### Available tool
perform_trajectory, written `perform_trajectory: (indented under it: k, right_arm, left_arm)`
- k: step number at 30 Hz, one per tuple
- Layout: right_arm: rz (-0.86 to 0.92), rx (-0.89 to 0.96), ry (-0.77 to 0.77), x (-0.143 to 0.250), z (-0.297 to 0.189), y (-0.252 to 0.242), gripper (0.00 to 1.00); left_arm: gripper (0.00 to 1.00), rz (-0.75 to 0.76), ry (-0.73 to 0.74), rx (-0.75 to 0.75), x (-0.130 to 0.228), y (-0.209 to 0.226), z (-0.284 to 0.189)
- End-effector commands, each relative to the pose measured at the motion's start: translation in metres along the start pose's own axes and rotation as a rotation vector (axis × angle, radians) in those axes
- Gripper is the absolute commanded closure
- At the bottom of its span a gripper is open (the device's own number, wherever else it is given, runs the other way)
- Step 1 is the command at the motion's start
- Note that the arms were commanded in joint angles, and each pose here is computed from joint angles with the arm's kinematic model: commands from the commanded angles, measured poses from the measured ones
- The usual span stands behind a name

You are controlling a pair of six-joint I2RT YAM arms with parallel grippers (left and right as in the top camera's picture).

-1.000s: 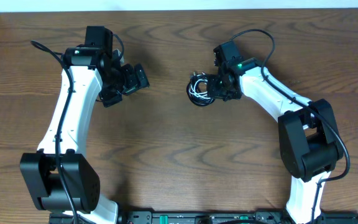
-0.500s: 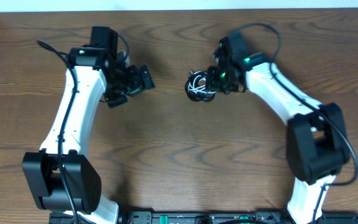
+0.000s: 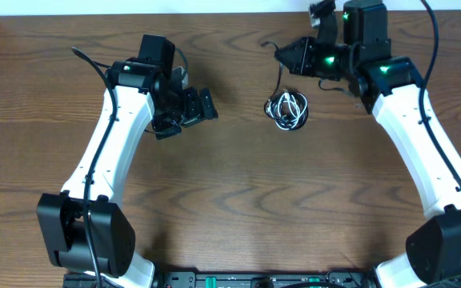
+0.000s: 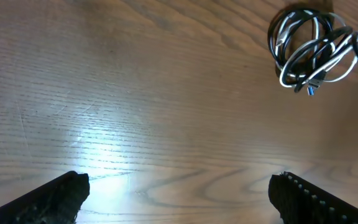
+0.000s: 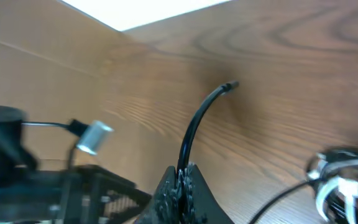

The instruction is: Untangle cables

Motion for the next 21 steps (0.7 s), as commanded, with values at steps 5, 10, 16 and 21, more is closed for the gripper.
perform_trajectory:
  k: [5,10,16,21]
  right_arm:
    - [0.082,-0.381,-0.203,-0.071,-0.034,0.075,0.99]
    - [0.113,-0.513,-0.369,-0.117,-0.078,0.094,0.98]
    - [0.188,-0.632,-0.477,-0.146,-0.131,0.104,0.98]
    - [0.175,-0.769,-0.546,-0.157,-0.183,0.128,0.98]
  left_arm:
    - [0.02,-0.020,0.027,-0.011,0.006,0.004,0.004]
    - [0.02,-0.020,0.027,-0.012,0.006,0.004,0.004]
    - [0.02,-0.020,0.020,-0.020,0.004,0.005,0.004]
    - [0.02,-0.021,0.008,-0.039,0.003,0.009,0.004]
Point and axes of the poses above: each gripper's point midway between its finger pads, its own z axis out along the fingers, its own y axis along the line the jaws close on, x = y × z, the point moved 1 cm from there along -z, back along the fingers, and after that the axes turned 15 degrees about -z, right-handed, at the moved point
